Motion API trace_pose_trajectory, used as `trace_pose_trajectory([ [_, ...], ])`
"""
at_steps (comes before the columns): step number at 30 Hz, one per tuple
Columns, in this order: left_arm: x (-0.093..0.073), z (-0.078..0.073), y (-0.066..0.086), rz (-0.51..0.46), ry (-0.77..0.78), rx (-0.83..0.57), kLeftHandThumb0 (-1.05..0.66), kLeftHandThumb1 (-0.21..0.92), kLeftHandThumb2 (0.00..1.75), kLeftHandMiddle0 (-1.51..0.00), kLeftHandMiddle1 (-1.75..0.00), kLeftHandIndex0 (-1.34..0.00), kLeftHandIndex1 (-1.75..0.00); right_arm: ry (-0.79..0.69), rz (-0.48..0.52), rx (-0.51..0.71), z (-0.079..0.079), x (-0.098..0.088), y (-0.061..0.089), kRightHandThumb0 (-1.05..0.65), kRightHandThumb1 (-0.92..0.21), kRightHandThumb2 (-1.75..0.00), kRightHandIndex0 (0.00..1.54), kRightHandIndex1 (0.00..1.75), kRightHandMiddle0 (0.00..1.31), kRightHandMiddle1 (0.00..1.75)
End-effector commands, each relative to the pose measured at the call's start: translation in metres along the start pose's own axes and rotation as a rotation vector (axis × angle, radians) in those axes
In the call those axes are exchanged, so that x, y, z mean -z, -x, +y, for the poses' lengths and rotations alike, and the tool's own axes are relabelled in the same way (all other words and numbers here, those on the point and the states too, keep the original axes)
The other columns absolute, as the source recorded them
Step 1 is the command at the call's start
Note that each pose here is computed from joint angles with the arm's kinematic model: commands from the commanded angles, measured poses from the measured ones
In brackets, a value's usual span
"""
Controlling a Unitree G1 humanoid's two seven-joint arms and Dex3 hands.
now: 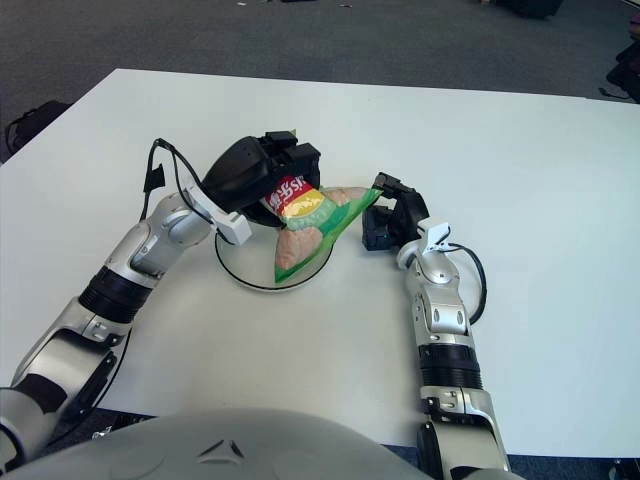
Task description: Put the snack into the plate.
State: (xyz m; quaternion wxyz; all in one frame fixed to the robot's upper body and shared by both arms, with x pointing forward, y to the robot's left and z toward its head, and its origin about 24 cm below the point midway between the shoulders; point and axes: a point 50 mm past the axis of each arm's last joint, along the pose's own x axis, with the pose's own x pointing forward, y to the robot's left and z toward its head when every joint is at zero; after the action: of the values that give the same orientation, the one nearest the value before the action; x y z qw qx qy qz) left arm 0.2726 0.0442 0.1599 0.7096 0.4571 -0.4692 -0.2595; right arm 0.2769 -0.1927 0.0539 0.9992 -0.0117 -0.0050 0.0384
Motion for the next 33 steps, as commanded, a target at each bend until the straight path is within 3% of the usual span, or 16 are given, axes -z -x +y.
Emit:
trace_pose_trajectory([
  [1,-0.001,-0.002,0.001,0.004,-0.056,0.012,0.00,-0.06,1.73,-0.91,-1.70,-0.66,-1.75,-0.035,0.175,0.021,0.002,0.038,0.022,-0.56,-0.13,-1.55,1.33,1.75,0.77,1.75],
  [11,-0.002,-0.005,0.001,-0.007,-0.198,0.072,0.00,-0.05,1.72,-0.90,-1.70,-0.65,-1.75,-0.036,0.189,0.028,0.002,0.037,0.023,-0.57,-0.12,-1.55,1.32,1.75,0.78,1.75],
  [23,-0.001,-0.007,0.004,-0.005,-0.242,0.110,-0.01,-0.06,1.74,-0.89,-1.74,-0.68,-1.74,-0.029,0.196,0.022,0.002,0.037,0.023,-0.57,-0.12,-1.55,1.32,1.75,0.78,1.75],
  [25,-0.001,-0.007,0.005,-0.011,-0.241,0.127,-0.01,-0.05,1.68,-0.89,-1.75,-0.75,-1.57,-0.030,0.195,0.021,0.002,0.037,0.023,-0.57,-0.12,-1.55,1.32,1.75,0.78,1.75],
  [26,0.000,-0.007,0.005,-0.015,-0.236,0.152,-0.01,-0.01,1.64,-0.83,-1.75,-0.72,-1.61,-0.032,0.195,0.021,0.002,0.037,0.023,-0.57,-0.12,-1.55,1.32,1.75,0.78,1.75],
  [28,0.000,-0.007,0.006,-0.018,-0.229,0.180,-0.01,0.18,1.43,-0.71,-1.75,-0.57,-1.61,-0.034,0.195,0.021,0.002,0.037,0.023,-0.57,-0.12,-1.56,1.32,1.75,0.78,1.75],
  [29,0.001,-0.007,0.007,-0.019,-0.224,0.199,-0.01,0.22,1.39,-0.69,-1.75,-0.54,-1.60,-0.035,0.195,0.021,0.002,0.037,0.023,-0.57,-0.12,-1.56,1.32,1.75,0.78,1.75],
  [31,0.002,-0.006,0.009,-0.010,-0.211,0.276,-0.01,0.37,1.23,-0.52,-1.75,-0.44,-1.67,-0.036,0.195,0.023,0.002,0.037,0.023,-0.57,-0.12,-1.56,1.32,1.75,0.78,1.75],
  [32,0.003,-0.006,0.010,0.005,-0.200,0.324,-0.01,0.51,1.07,-0.41,-1.75,-0.35,-1.69,-0.036,0.194,0.023,0.002,0.037,0.023,-0.57,-0.12,-1.56,1.32,1.75,0.78,1.75],
  [33,0.003,-0.006,0.011,0.016,-0.192,0.354,0.12,0.59,0.96,-0.37,-1.74,-0.22,-1.57,-0.035,0.194,0.023,0.002,0.037,0.023,-0.57,-0.12,-1.56,1.32,1.75,0.78,1.75],
])
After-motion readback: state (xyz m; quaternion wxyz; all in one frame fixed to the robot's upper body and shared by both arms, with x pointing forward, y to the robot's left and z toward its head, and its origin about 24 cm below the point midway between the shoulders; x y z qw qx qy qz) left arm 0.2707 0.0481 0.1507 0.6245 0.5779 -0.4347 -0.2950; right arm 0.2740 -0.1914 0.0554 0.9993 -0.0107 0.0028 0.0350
